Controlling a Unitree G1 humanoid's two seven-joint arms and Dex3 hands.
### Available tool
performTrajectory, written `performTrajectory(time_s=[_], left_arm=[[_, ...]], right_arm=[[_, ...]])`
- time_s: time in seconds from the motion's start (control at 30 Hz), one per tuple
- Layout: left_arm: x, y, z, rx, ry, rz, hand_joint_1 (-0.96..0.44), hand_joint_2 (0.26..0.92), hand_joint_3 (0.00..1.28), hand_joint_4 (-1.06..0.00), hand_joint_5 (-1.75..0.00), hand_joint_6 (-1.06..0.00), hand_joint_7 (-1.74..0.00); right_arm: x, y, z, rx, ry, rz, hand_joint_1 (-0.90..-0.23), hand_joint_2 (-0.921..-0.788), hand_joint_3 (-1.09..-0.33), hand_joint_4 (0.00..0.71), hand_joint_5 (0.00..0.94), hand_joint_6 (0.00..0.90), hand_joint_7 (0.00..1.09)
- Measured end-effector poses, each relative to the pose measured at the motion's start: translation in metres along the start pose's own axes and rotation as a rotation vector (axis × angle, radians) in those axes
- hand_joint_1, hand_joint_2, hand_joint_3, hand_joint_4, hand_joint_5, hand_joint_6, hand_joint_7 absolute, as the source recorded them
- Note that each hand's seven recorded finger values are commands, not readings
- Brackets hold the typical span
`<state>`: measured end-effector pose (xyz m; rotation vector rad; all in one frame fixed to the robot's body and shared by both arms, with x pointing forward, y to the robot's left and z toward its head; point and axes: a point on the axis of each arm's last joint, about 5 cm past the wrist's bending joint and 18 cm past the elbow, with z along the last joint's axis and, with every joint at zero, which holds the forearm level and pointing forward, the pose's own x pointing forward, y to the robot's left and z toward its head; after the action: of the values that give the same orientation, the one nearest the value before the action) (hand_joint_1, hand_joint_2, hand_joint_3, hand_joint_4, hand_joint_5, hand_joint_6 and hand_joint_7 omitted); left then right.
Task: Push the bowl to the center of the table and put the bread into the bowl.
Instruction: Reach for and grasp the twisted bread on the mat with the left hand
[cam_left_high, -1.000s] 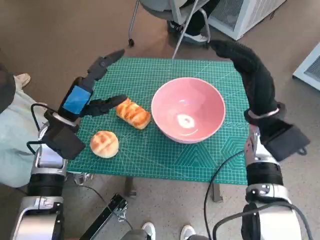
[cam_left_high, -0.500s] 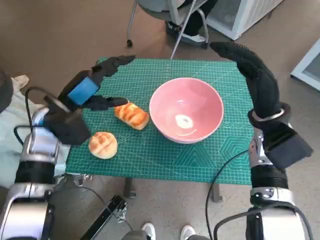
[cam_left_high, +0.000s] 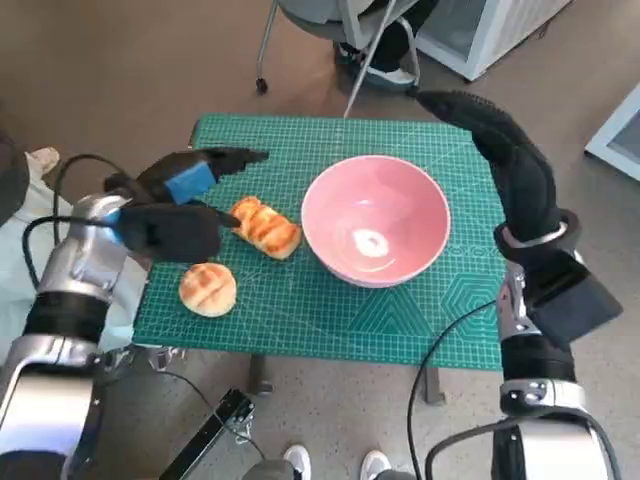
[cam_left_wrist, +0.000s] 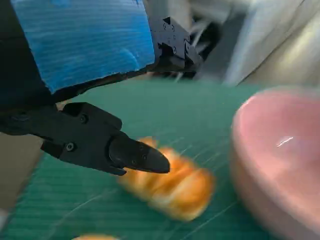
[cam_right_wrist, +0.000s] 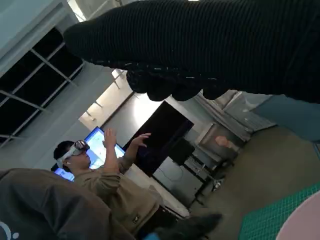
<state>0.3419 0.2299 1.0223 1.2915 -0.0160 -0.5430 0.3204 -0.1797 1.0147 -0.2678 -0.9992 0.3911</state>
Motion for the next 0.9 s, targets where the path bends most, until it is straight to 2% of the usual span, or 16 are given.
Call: performTrajectory(time_s=[0.33, 0.9], left_arm=[[0.015, -0.004, 0.002, 0.024, 0.125, -0.090, -0.16, 0.821, 0.00, -0.24, 0.00, -0.37, -0.06], [0.037, -0.024, 0.019, 0.049, 0.186, -0.116, -0.17, 0.820, 0.00, -0.26, -0.01, -0.40, -0.04]], right_arm=[[-0.0024, 0.000, 0.000, 0.006, 0.003, -0.006, -0.760, -0.921, -0.802, 0.257, 0.000, -0.001, 0.68], [-0.0078, 0.002, 0.000, 0.005, 0.009, -0.018, -0.761, -0.921, -0.799, 0.258, 0.000, -0.001, 0.68]])
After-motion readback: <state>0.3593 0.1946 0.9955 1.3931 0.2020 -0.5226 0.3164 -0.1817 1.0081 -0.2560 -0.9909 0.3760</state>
